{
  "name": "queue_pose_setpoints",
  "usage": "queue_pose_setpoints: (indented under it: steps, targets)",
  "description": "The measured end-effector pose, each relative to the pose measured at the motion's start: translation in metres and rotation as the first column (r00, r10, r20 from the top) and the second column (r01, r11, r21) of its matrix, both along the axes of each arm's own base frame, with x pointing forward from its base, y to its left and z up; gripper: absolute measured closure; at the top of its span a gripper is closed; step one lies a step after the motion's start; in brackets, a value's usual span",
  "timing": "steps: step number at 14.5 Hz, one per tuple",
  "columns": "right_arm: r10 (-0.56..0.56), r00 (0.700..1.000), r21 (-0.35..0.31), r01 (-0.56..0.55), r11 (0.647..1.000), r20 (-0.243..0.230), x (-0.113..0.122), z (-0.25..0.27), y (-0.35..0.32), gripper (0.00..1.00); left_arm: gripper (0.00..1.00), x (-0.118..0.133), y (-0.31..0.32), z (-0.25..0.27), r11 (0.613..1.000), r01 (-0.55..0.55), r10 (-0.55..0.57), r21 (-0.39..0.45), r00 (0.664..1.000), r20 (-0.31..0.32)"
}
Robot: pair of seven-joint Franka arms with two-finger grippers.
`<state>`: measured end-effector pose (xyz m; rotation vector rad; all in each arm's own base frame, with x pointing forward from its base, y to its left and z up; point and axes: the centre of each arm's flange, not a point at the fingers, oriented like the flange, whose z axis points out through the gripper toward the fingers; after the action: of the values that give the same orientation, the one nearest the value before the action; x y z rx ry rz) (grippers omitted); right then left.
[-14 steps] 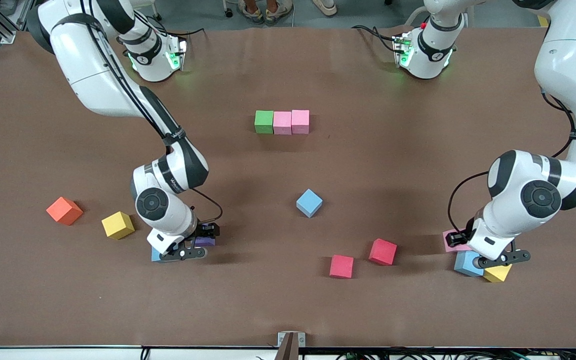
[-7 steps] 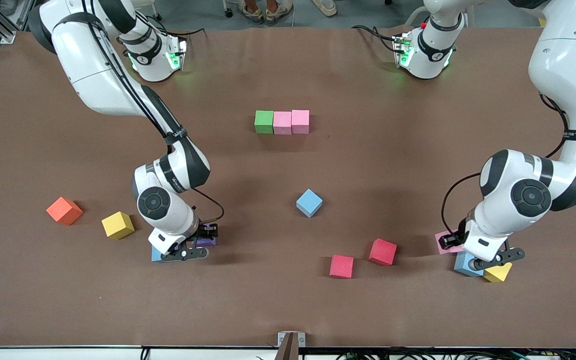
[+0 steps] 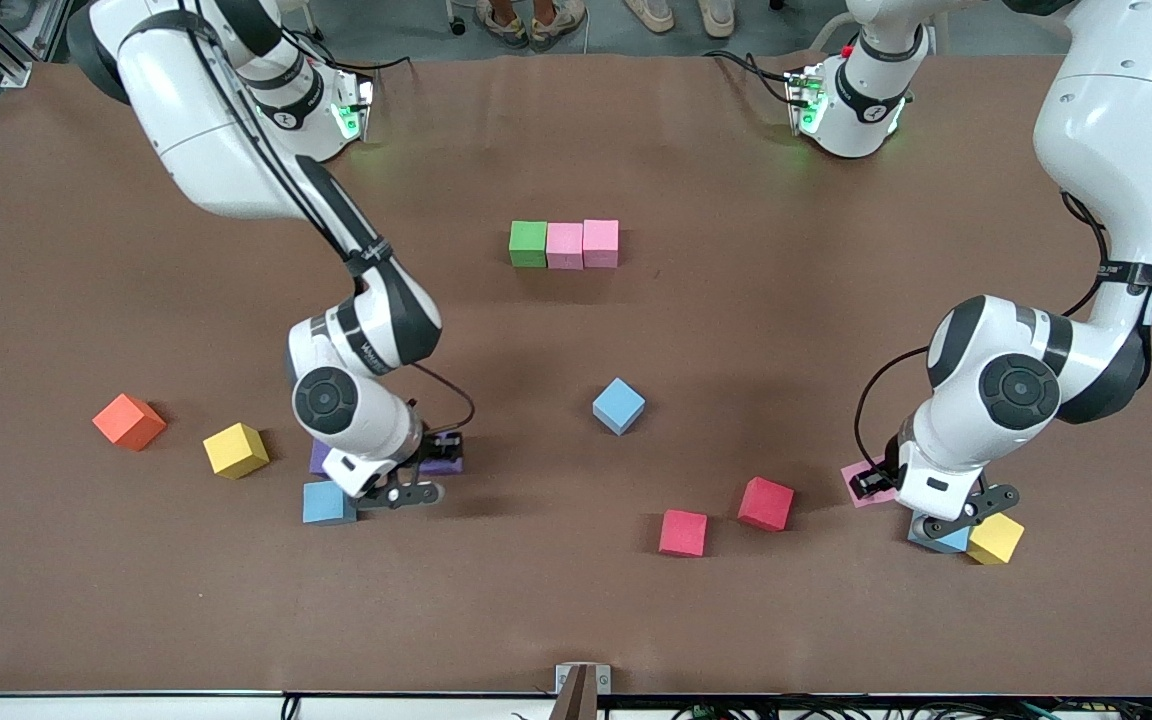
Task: Arrange 11 blocks into digit 3
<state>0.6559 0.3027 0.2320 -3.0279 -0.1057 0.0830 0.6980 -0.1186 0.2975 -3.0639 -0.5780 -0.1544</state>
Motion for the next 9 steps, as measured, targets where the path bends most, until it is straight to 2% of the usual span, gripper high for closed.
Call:
queue_pose_setpoints:
  steps: [3, 6, 9]
  targets:
    - [0.022, 0.999, -0.016, -0.023, 1.0, -0.04, -0.037, 0.016, 0.04, 0.44, 0.89, -0.001, -0.002, 0.002, 1.0, 0.0, 0.0, 0.003, 1.0, -0.009]
    - [0.046, 0.997, -0.046, -0.049, 0.998, -0.069, -0.087, 0.023, 0.065, 0.44, 0.89, -0.001, -0.003, 0.005, 1.0, 0.002, -0.002, 0.003, 1.0, -0.007]
    - [0.035, 0.999, -0.047, -0.037, 0.998, -0.036, -0.137, 0.024, 0.087, 0.44, 0.89, -0.001, -0.004, 0.005, 1.0, 0.003, -0.003, 0.004, 1.0, -0.01]
